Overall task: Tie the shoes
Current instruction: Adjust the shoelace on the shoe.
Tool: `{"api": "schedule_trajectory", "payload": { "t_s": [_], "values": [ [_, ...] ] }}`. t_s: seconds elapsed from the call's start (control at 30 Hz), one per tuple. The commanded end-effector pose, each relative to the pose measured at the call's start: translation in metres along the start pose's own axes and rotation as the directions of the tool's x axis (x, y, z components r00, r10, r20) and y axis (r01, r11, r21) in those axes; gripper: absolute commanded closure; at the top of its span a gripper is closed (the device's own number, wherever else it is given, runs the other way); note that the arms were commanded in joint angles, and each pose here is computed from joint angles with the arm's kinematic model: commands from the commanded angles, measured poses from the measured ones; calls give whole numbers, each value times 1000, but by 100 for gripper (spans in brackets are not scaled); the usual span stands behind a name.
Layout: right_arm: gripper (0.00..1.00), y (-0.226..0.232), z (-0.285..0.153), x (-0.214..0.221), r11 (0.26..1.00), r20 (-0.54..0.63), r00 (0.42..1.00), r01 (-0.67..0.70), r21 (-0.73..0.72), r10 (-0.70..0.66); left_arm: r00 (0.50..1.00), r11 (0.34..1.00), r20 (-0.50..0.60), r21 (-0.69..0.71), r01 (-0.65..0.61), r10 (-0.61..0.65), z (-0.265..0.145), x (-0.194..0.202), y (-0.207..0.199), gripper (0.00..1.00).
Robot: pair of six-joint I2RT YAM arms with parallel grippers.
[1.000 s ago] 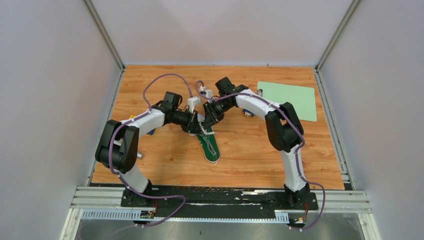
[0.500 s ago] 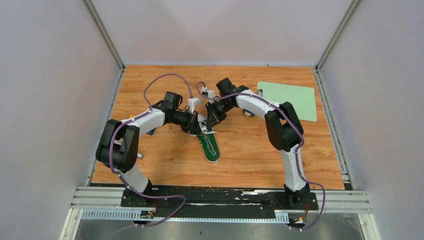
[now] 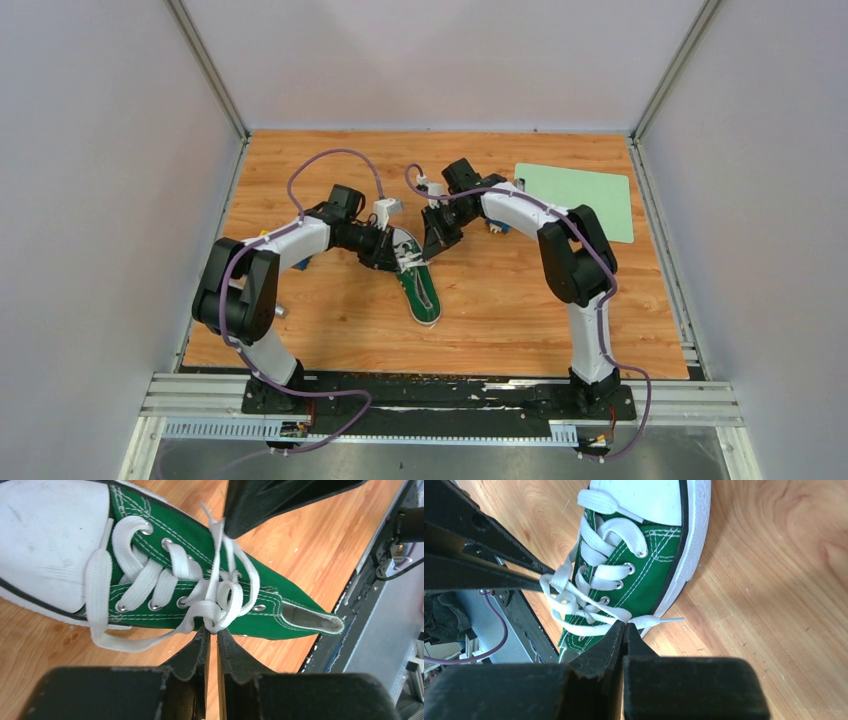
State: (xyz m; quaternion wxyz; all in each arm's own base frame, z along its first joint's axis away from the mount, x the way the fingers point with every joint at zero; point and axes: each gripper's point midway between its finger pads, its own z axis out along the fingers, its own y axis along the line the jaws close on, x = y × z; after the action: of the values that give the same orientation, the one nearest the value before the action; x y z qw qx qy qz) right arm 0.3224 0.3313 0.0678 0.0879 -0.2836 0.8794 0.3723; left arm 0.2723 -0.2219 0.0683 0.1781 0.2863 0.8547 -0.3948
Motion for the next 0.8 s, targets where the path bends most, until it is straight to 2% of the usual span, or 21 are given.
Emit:
{"api": "schedule_trajectory", "payload": {
  "t_s": [0.0,0.13,0.33,0.47,0.6,0.63,0.73,0.77],
  "values": [
    [100,-7,-24,-12,996,82,996,-24,85,17,999,994,41,-104,-26,30,-10,-20,12,84],
    [100,-8,-24,-1,994,68,996,-61,91,55,992,983,121,-186,1,22,-23,-40,14,81],
    [100,-1,-22,10,996,44,996,-82,46,80,968,974,249,-224,21,37,-45,-73,8,79],
    [100,3,-22,8,997,45,996,-79,20,78,976,993,211,-119,-28,53,-40,-72,-8,74],
    [100,7,-22,3,998,53,997,-60,1,60,988,999,153,-41,6,0,-37,-49,-24,70],
    [99,9,-23,2,999,54,997,-50,-10,50,989,1000,145,-24,8,-4,-36,-45,-28,69],
    [76,20,-26,-7,997,70,997,40,-70,-35,992,1000,122,4,13,-13,-28,-31,-37,63],
    [71,21,-27,-12,995,80,994,76,-71,-70,992,1000,123,8,22,-22,-26,-30,-38,62]
  ]
}}
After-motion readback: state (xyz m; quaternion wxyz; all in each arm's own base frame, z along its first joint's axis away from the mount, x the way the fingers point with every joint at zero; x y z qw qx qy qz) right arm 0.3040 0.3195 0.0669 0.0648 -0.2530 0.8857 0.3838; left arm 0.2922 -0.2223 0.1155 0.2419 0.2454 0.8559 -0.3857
